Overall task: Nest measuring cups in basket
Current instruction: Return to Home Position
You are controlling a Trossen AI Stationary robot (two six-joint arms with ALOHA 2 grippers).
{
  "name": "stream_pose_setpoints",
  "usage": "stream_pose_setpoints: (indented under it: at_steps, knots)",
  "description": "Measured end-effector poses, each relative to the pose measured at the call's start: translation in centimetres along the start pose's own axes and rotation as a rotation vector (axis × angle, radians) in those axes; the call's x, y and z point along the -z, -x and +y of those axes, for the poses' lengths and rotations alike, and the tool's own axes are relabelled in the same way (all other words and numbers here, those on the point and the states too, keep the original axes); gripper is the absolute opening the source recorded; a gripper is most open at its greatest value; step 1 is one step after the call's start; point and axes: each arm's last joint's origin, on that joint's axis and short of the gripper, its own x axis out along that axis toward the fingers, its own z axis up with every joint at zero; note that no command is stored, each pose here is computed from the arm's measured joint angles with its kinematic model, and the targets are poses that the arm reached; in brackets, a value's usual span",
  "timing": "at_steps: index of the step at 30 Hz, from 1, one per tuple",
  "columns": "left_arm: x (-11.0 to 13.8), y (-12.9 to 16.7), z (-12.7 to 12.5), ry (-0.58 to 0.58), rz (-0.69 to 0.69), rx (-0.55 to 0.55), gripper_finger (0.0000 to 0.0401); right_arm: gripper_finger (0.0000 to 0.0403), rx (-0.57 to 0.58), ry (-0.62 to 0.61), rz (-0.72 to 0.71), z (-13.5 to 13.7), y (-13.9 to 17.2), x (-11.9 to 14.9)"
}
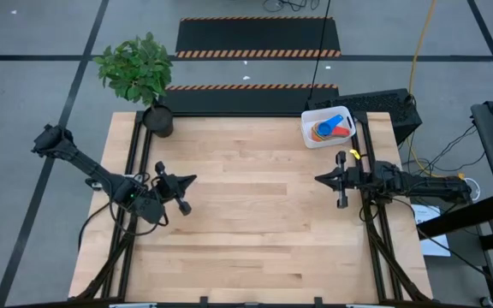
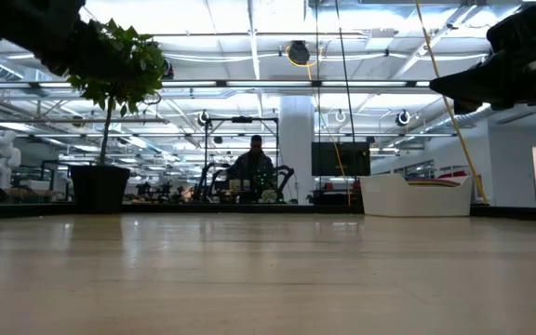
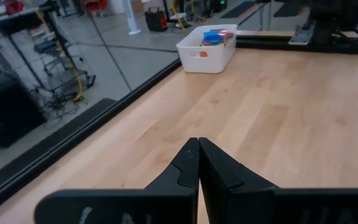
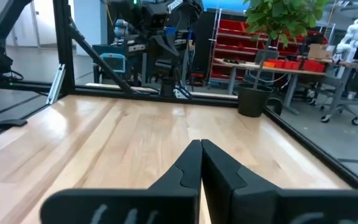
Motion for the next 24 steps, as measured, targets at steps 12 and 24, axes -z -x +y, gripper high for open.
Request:
stream_pose_setpoints:
  at_steps: [12,24]
  knots:
    - [3.8,-0.2,1.2,0.005,-0.201,0.327,0.0006,0.0,0.007,-0.026,-0.011,0.0,0.0,-0.1]
    - [6.7,-1.1,2.9,0.015,-0.285,0.521,0.0005,0.0,0.007,-0.026,-0.01,0.0,0.0,-0.1]
